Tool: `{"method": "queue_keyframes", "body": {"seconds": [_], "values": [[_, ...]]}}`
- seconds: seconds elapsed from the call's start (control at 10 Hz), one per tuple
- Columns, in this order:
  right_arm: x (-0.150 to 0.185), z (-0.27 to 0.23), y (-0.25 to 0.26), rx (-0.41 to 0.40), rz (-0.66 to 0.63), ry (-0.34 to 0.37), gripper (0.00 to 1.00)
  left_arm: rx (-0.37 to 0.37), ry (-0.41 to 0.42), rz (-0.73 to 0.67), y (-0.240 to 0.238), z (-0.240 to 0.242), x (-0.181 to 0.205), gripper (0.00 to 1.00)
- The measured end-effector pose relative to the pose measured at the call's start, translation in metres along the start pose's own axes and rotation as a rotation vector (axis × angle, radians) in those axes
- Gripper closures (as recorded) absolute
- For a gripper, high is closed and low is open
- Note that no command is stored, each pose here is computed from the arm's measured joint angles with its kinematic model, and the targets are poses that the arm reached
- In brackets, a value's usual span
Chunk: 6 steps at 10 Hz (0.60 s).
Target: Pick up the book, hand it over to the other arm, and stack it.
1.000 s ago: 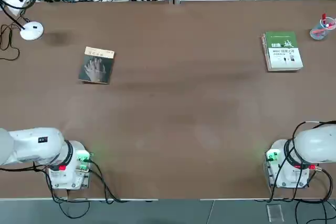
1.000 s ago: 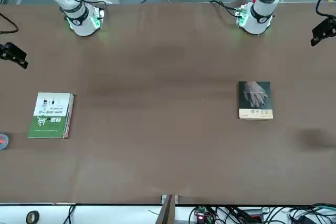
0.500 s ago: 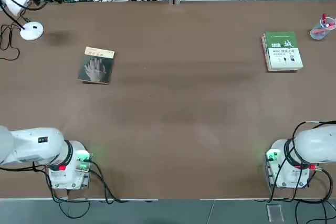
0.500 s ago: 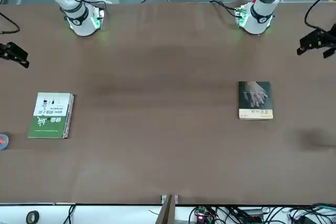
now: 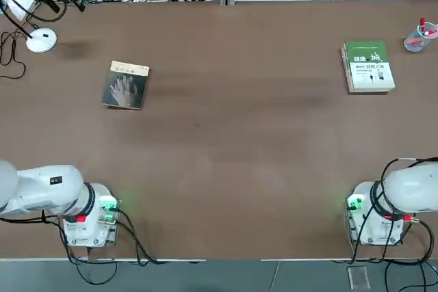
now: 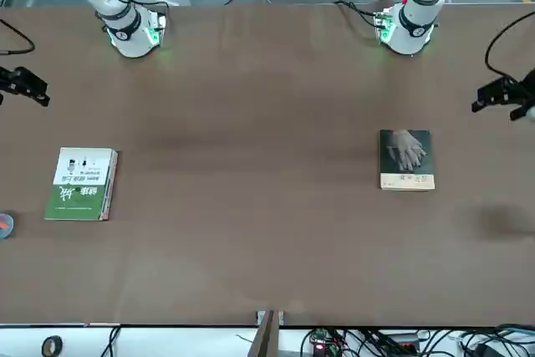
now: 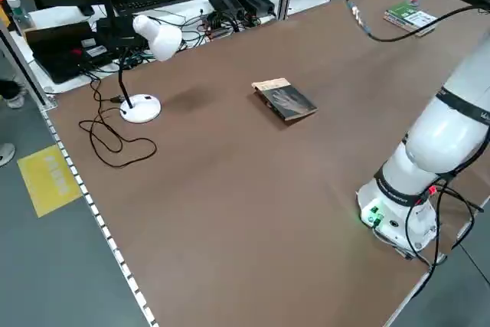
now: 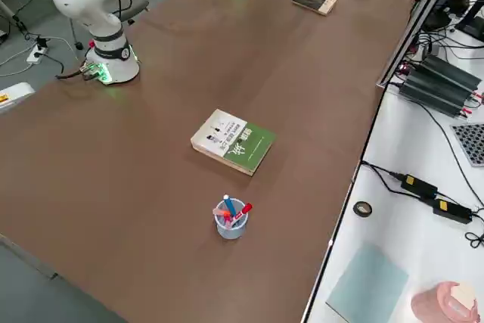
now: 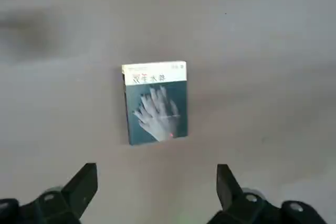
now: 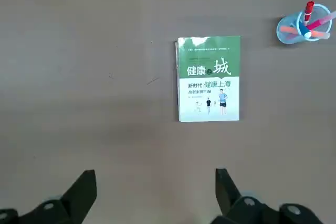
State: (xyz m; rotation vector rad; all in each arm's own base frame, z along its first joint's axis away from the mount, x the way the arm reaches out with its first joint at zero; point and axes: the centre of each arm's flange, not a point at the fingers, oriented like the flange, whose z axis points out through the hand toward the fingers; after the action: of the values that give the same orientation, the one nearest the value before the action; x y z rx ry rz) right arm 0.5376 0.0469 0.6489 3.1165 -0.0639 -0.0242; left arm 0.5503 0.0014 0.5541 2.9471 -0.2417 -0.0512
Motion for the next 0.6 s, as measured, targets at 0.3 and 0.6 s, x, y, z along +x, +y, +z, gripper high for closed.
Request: {"method": "queue_keyframes", "body": {"seconds": [0.3,0.6], "values": [[0.000,0.001,-0.001,0.000,-0.002,-0.002,0.00,-0.021,-0.025,0.008,-0.030,0.041,0.011,0.00],[0.000,0.001,-0.001,0.000,-0.002,-0.003,0.00,-0.032,-0.040,0.013,-0.033,0.073,0.026,0.00]]}}
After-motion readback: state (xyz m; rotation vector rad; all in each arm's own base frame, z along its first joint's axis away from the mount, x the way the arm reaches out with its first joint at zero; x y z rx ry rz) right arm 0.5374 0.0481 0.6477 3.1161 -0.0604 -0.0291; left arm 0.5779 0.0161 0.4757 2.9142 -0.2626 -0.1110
